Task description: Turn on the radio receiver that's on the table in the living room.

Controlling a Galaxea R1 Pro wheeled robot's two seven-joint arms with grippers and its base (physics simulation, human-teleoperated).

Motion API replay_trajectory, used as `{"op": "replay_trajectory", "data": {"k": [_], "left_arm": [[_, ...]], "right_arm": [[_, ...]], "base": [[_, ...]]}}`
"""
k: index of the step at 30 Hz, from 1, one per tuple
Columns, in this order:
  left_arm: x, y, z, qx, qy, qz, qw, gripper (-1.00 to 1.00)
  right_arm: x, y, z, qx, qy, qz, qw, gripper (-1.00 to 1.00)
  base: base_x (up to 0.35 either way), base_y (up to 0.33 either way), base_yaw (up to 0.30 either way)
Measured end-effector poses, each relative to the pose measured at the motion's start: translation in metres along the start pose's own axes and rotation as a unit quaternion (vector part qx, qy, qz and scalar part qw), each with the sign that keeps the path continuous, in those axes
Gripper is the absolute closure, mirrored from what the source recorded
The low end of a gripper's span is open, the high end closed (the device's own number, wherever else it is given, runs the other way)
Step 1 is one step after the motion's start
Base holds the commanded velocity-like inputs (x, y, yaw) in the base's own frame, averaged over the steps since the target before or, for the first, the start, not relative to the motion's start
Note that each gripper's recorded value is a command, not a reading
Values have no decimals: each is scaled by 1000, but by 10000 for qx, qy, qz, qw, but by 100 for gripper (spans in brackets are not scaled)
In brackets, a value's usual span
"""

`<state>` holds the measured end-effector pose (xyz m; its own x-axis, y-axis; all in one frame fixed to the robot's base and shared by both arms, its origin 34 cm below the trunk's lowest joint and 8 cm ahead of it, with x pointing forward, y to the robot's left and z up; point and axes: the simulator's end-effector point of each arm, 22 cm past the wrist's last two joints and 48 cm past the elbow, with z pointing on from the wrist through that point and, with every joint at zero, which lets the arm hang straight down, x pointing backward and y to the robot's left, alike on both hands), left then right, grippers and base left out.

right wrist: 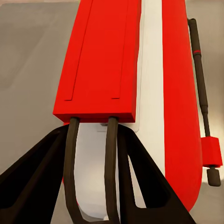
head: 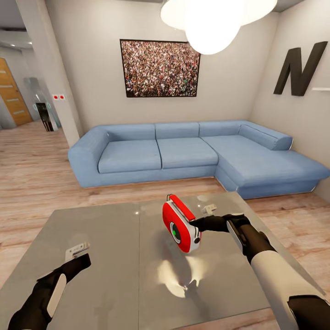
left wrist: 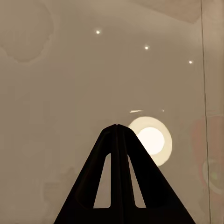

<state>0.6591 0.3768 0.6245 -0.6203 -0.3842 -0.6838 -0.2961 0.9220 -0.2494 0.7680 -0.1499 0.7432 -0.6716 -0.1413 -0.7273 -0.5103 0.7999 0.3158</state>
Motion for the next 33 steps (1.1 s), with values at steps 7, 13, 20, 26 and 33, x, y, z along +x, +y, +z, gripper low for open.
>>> {"op": "replay_trajectory", "data": {"k": [7,13,20,26,33], "left_arm": [[6,9,7,-40,-21,16,10000,100],[11,10,11,-25,-21,11,10000,100],[11,12,12,-33,-27,10,10000,100],[21,14,19,-34,-23,5,10000,100],[31,18,27,-35,-26,8,10000,100]], "right_arm": [[10,-3,7,-2,-7,-14,10000,100],[12,3,10,-182,-47,-10,9998,100],[14,9,10,-333,-49,-23,9994,100],[24,5,17,-299,-18,-30,9995,100],[37,-2,24,-222,10,-38,9997,100]], "base": [[0,0,0],[0,0,0],[0,0,0],[0,0,0],[0,0,0]]}}
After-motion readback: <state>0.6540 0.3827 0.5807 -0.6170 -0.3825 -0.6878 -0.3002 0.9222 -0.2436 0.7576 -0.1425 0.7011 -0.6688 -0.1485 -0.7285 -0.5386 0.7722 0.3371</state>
